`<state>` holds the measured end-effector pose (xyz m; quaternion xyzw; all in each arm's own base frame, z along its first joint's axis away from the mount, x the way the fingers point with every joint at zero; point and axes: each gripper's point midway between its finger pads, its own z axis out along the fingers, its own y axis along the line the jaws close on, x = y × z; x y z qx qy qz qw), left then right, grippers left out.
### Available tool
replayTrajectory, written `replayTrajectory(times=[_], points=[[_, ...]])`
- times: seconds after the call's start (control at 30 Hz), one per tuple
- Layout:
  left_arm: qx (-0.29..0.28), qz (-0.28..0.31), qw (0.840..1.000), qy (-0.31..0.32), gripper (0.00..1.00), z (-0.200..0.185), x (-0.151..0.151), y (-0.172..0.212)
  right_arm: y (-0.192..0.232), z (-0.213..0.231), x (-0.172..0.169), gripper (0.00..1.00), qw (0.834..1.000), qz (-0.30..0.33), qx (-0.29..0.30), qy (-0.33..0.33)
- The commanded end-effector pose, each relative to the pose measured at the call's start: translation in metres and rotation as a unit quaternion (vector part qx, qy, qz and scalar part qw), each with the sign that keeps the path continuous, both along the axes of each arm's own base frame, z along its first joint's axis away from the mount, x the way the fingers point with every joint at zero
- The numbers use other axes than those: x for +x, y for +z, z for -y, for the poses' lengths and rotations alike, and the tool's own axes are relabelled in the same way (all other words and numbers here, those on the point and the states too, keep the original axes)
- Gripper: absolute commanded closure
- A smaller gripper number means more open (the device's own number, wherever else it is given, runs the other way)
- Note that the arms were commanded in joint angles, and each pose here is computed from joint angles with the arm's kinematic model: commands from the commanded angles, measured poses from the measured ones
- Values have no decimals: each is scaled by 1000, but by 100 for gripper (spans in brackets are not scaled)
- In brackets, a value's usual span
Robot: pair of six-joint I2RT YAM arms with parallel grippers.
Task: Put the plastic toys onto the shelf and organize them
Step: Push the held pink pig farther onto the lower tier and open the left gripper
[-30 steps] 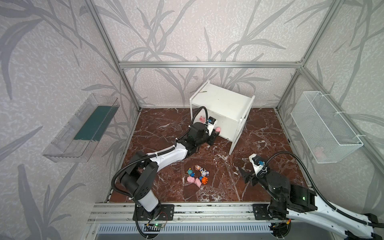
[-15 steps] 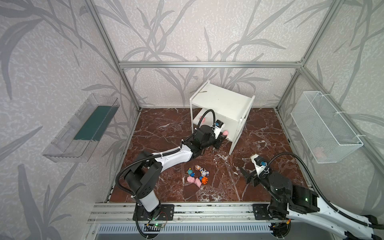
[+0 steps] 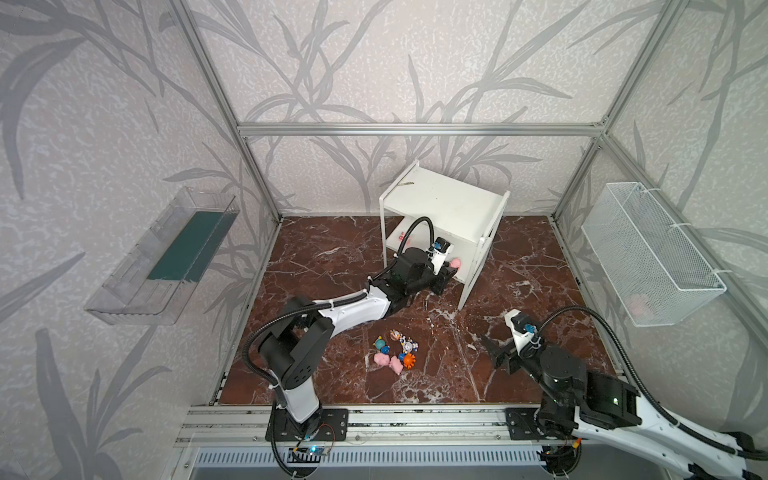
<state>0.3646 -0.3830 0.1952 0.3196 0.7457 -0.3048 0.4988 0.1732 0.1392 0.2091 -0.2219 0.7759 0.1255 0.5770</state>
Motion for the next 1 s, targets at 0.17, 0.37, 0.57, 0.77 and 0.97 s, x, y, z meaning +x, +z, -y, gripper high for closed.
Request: replayTrajectory(times=[0.17, 0.37, 0.57, 0.77, 0.97], points=[[-31, 15, 999, -16, 67, 17, 2, 17, -4, 2, 0, 6, 1000, -1, 0, -3], [-34, 11, 999, -24, 66, 23, 3, 14, -4, 2, -1, 6, 1000, -1, 0, -2], [-32, 11, 999, -20, 64, 22, 4, 14, -4, 3, -2, 6, 1000, -2, 4, -1], [-27, 14, 999, -14, 52, 18, 3, 14, -4, 1, -2, 6, 1000, -2, 2, 2], [-23, 21, 1000, -5, 43, 11, 1, 19, -3, -1, -2, 6, 1000, 0, 2, 5]])
